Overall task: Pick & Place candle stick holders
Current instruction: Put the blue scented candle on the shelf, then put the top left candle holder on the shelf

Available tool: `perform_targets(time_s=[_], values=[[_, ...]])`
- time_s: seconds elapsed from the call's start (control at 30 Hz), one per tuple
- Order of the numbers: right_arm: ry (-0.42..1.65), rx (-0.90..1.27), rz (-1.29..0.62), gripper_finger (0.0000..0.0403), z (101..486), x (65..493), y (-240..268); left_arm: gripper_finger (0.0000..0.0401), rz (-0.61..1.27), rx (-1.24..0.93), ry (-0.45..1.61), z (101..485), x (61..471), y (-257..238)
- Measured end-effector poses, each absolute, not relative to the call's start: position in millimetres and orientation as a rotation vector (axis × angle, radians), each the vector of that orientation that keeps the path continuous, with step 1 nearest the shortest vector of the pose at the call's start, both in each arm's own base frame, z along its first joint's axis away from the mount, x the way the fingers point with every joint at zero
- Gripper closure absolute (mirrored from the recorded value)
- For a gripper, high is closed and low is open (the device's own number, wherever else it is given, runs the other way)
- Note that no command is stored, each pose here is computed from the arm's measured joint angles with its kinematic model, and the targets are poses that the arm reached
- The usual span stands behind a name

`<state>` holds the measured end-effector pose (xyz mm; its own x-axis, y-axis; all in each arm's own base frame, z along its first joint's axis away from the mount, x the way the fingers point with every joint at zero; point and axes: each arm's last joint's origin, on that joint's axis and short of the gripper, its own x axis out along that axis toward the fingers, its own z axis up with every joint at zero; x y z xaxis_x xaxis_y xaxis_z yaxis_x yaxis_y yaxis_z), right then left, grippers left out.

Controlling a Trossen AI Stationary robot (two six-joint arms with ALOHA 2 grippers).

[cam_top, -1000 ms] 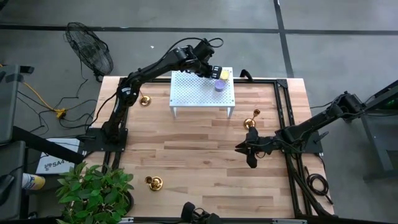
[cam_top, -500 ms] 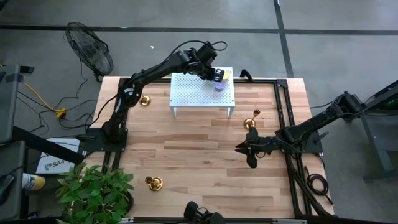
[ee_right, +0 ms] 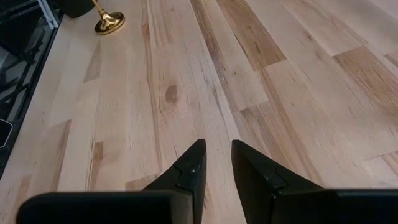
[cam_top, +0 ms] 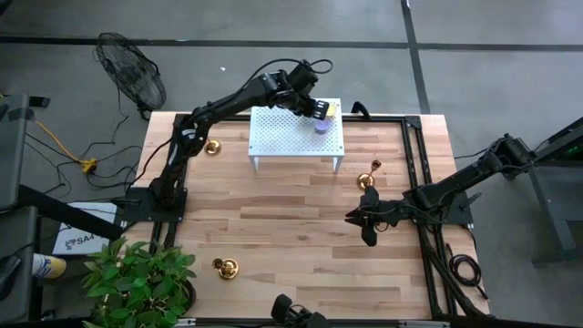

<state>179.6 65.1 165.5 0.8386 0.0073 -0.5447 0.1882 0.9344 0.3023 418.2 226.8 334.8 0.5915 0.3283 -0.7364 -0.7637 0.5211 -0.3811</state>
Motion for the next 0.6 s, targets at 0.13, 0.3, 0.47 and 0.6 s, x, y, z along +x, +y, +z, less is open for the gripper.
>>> perform_targets(time_s=[0.13,0.3,0.47,0.6], values=[[0.571,0.356,-0.098,0.0332,165.5,179.6,65.1,0.035,0.699,-0.766,0.66,334.0,418.1,226.0],[0.571,0.356,-0.098,0.0332,165.5,179.6,65.1,0.0324,0.683,-0.744,0.659,334.4,418.8,226.5],[0.571,0.356,-0.098,0.0332,165.5,179.6,65.1,0.0321,0.681,-0.739,0.663,335.3,418.0,226.0],[0.575,0.36,-0.101,0.0332,165.2,179.4,65.0,0.032,0.667,-0.697,0.664,342.9,414.9,224.5]])
